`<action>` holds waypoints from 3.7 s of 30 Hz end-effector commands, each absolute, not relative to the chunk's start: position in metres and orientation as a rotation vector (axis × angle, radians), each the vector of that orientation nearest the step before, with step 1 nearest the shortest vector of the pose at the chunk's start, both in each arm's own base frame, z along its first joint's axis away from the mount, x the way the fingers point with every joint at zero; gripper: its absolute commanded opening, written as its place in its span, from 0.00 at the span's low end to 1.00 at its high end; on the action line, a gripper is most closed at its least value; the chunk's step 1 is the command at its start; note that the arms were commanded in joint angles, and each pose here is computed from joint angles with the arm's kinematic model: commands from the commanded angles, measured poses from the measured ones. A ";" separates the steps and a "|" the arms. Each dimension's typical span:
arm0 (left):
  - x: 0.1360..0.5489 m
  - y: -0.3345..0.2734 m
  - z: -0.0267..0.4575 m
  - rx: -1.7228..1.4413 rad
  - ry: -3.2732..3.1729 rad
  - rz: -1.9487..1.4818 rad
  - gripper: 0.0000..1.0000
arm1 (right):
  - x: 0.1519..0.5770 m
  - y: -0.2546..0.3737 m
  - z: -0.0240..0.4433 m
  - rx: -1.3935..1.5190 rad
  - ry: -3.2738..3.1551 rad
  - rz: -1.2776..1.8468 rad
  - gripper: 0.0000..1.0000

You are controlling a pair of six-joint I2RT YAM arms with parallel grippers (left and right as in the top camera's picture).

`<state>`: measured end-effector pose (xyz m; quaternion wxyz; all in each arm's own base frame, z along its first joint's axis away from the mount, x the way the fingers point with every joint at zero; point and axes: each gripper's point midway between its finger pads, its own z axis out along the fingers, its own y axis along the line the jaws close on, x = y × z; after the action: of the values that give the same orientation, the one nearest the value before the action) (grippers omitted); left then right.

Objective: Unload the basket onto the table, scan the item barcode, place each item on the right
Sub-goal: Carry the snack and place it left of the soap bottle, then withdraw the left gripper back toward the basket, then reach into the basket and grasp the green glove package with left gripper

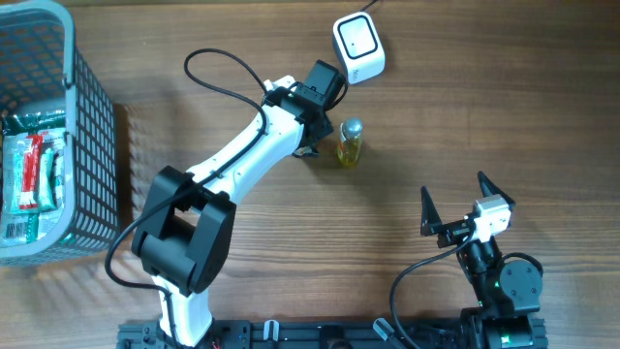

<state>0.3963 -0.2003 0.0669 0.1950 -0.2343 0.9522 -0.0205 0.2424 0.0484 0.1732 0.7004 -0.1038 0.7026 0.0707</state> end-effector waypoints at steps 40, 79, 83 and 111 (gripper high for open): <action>0.281 0.236 0.392 -0.753 1.953 0.658 1.00 | 0.243 0.048 0.174 -0.233 1.561 0.152 1.00; 0.323 0.308 0.075 -0.273 2.811 0.079 1.00 | 0.243 0.048 0.174 -0.233 1.561 0.152 1.00; 0.324 0.309 0.064 -0.240 2.828 0.068 1.00 | 0.243 0.048 0.174 -0.233 1.561 0.152 1.00; 0.321 0.320 0.073 -0.237 2.854 0.213 1.00 | 0.243 0.048 0.174 -0.233 1.561 0.152 1.00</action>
<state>0.3205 0.3158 0.0581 0.1290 -0.0939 0.9860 0.0476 0.2424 0.0484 0.1732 0.7004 -0.1038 0.7026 0.0707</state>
